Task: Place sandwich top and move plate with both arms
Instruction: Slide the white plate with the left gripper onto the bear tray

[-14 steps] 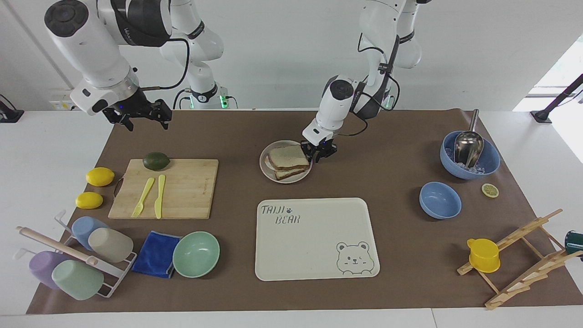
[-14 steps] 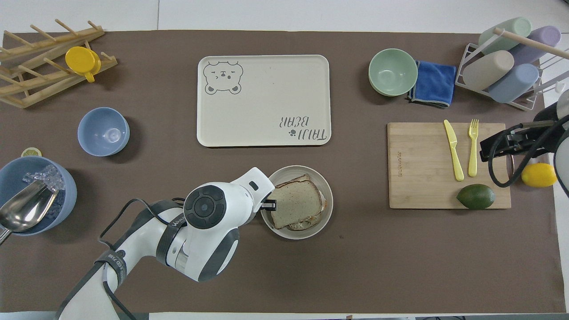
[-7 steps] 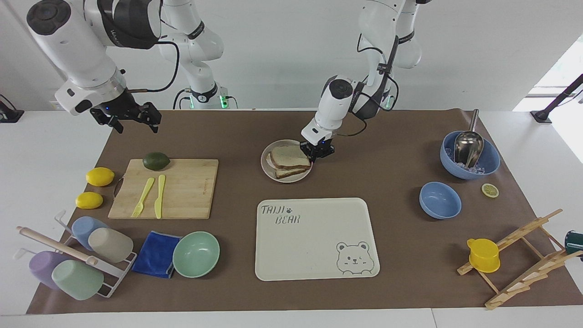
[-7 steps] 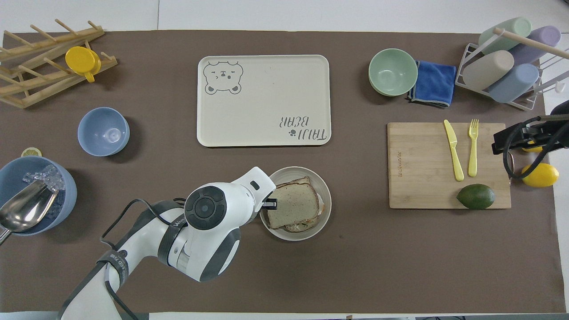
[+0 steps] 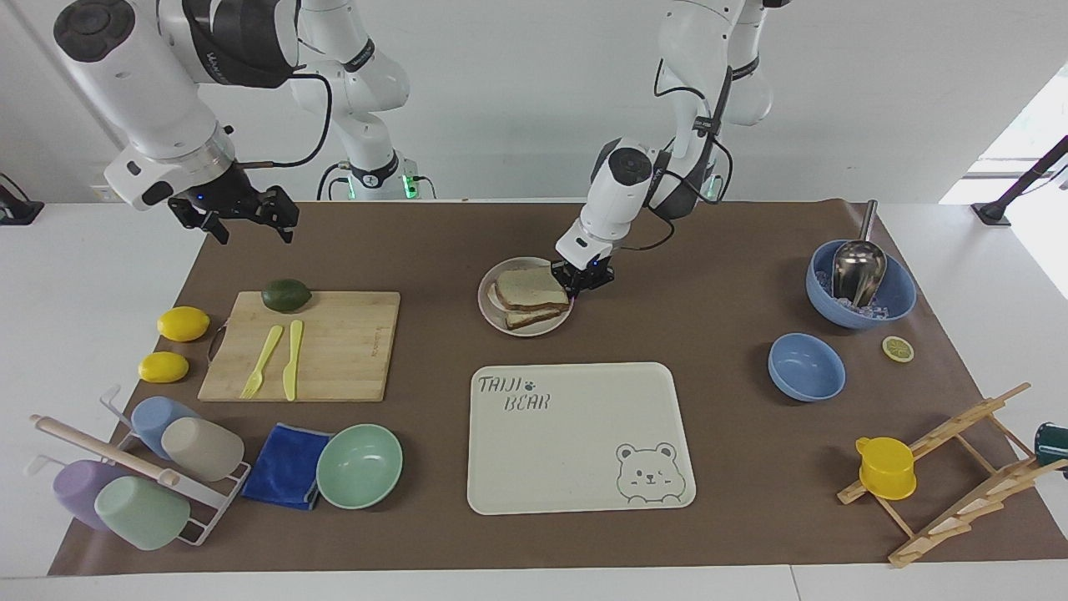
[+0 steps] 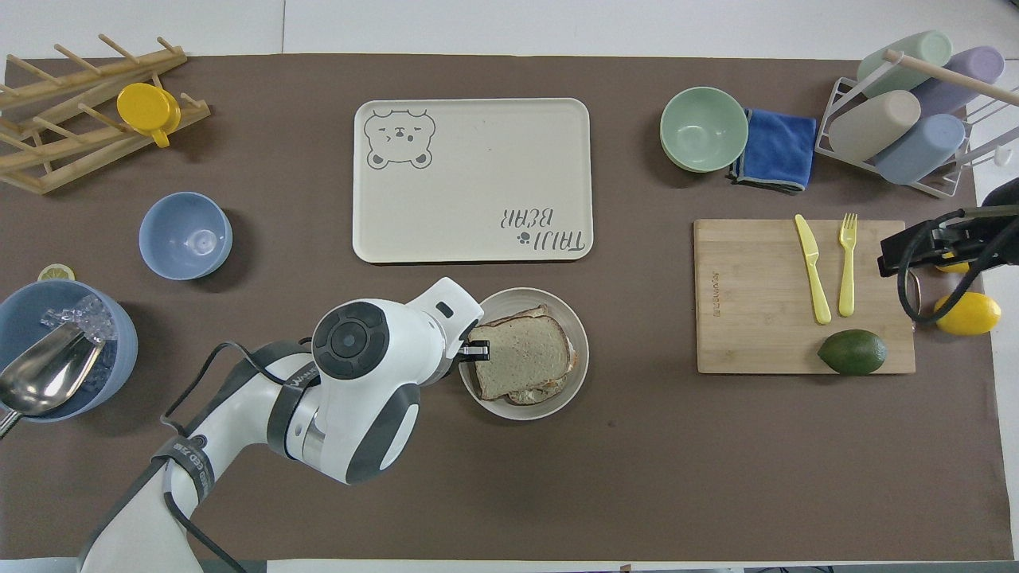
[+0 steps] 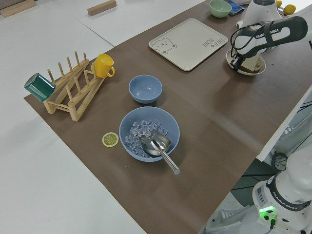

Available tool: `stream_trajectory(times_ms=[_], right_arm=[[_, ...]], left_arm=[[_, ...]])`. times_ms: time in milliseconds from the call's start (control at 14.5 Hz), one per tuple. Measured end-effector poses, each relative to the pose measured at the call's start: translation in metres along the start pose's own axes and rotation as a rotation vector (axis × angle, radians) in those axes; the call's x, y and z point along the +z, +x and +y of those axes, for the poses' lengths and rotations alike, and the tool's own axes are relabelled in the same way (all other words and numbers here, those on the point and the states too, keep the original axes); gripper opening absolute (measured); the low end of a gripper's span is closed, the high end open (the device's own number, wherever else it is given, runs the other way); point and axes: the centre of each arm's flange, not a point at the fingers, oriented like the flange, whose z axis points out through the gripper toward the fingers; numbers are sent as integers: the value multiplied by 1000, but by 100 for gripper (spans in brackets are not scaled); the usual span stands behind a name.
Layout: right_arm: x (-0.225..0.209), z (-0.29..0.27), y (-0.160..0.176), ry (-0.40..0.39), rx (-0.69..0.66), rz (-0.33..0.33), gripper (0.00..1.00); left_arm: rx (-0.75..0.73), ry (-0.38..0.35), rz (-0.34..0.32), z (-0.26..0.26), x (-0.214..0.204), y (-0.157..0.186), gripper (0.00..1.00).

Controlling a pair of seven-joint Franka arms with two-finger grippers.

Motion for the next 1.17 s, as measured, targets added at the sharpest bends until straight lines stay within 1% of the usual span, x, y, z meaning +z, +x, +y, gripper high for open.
stream_trajectory(times_ms=[207, 414, 621, 828, 1172], right_arm=[[-2, 0, -1, 0, 0, 4, 100], [-7, 0, -4, 1, 0, 13, 100], [-11, 0, -7, 1, 0, 21, 100], [-11, -2, -7, 0, -4, 21, 100], [-11, -1, -7, 1, -2, 21, 100]], left_arm=[[-62, -10, -26, -18, -47, 39, 4], [-105, -48, -8, -28, -92, 73, 4], [-162, -62, 1, -50, -114, 115, 4], [-204, -69, 16, -71, -115, 156, 4], [-224, -73, 23, -74, -81, 211, 4]])
